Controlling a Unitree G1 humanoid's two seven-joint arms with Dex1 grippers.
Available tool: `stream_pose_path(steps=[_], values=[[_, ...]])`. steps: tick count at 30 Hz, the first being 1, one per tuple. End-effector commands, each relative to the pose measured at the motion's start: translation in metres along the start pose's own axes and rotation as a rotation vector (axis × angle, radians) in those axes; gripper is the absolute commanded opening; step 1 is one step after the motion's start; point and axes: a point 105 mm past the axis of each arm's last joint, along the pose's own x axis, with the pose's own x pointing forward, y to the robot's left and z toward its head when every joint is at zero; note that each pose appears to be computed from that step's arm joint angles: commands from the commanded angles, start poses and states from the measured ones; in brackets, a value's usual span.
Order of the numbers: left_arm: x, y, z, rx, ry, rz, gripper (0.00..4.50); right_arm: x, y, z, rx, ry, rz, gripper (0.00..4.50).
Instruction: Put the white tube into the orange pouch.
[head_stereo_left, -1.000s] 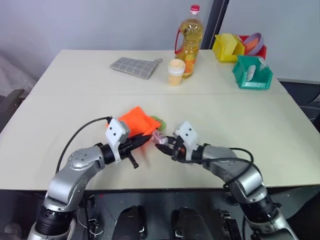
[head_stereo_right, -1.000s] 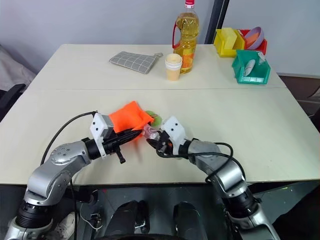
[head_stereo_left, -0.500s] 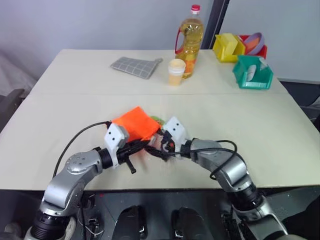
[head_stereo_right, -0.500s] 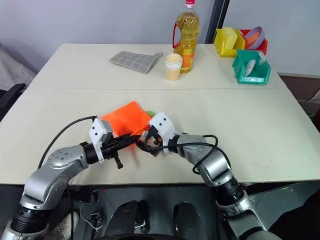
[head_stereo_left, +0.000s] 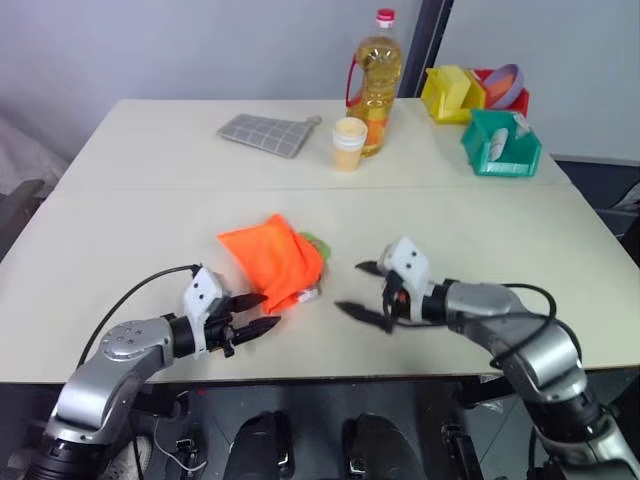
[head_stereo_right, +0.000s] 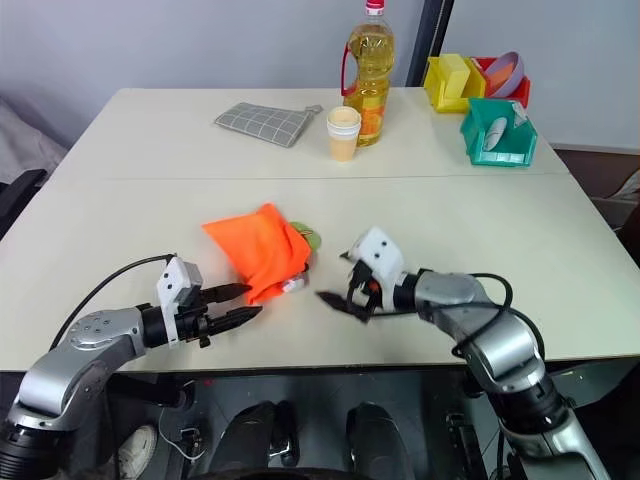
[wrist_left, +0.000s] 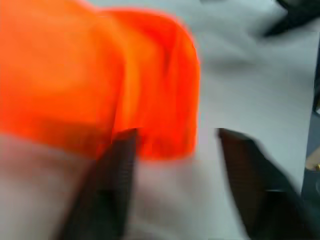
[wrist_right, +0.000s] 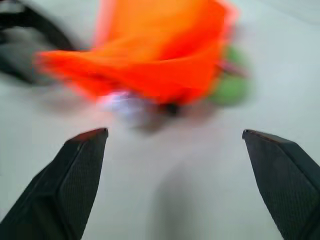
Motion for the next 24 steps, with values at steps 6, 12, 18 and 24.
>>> stream_pose_path(steps=[6, 12, 18, 24], values=[[-0.009, 0.001, 0.025, 0.070, -0.126, 0.004, 4.47, 0.036, -0.042, 0.012, 0.159, -0.076, -0.198, 4.50], [-0.016, -0.001, 0.029, 0.053, -0.155, 0.004, 4.47, 0.062, -0.035, 0.009, 0.217, -0.067, -0.168, 4.50], [-0.025, 0.002, 0.032, 0.045, -0.160, 0.031, 4.47, 0.078, -0.024, 0.003, 0.283, -0.051, -0.127, 4.50], [-0.029, 0.002, 0.033, 0.046, -0.162, 0.043, 4.47, 0.081, -0.019, 0.013, 0.304, -0.089, -0.108, 4.50]])
